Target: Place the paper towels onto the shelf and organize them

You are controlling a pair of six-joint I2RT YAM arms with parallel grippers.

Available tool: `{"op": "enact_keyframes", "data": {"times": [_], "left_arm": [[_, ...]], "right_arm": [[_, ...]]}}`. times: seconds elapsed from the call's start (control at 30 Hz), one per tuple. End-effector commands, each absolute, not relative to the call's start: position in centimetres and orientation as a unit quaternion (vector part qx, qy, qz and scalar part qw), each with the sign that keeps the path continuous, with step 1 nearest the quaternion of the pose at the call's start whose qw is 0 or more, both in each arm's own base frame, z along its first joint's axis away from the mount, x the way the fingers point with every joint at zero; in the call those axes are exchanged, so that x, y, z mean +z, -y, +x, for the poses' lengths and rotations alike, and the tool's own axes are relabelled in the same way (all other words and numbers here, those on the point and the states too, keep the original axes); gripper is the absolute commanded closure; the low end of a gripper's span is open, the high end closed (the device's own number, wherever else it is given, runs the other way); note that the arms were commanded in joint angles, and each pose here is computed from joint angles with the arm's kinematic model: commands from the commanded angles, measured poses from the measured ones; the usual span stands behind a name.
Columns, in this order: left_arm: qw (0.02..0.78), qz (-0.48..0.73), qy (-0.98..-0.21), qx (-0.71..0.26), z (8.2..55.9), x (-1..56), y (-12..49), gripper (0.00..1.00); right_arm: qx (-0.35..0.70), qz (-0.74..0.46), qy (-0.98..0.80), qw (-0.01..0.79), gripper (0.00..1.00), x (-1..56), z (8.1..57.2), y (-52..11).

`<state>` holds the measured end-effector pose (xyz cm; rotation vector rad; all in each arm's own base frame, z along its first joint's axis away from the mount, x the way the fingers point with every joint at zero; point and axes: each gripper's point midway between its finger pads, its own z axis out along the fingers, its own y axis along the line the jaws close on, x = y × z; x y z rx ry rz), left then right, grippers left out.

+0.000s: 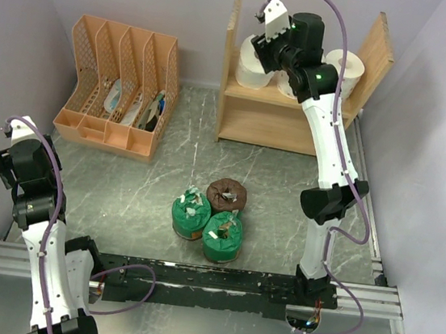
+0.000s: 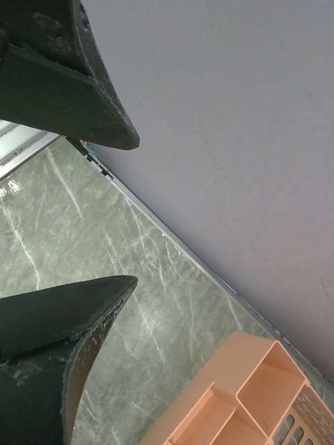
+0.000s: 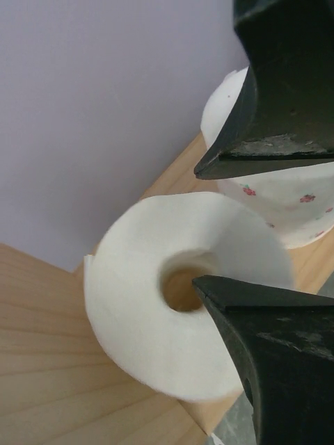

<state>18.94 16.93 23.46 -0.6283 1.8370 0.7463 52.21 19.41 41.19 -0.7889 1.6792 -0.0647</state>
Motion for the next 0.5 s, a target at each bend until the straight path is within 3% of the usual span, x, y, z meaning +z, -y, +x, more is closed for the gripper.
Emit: {"op": "enact_keyframes", "data": {"times": [0.0,0.17,0.43,0.47], "left_arm": [[0.515,-0.259,-0.756,0.309,19.1,23.8,-17.1,0.15],[0.515,-0.258,-0.757,0.309,19.1,23.8,-17.1,0.15],[0.513,-0.256,-0.759,0.308,19.2,23.6,-17.1,0.14],[0.513,-0.256,-0.759,0.308,19.2,23.6,-17.1,0.14]], "right_arm": [[-0.028,-0.315,-0.699,0.641,0.42,44.6,52.4,-19.1],[-0.027,-0.294,-0.683,0.668,0.40,47.1,52.0,-18.7],[-0.002,-0.299,-0.641,0.706,0.39,53.6,45.3,-17.5],[0.000,-0.310,-0.644,0.700,0.23,53.3,44.4,-17.3]]}}
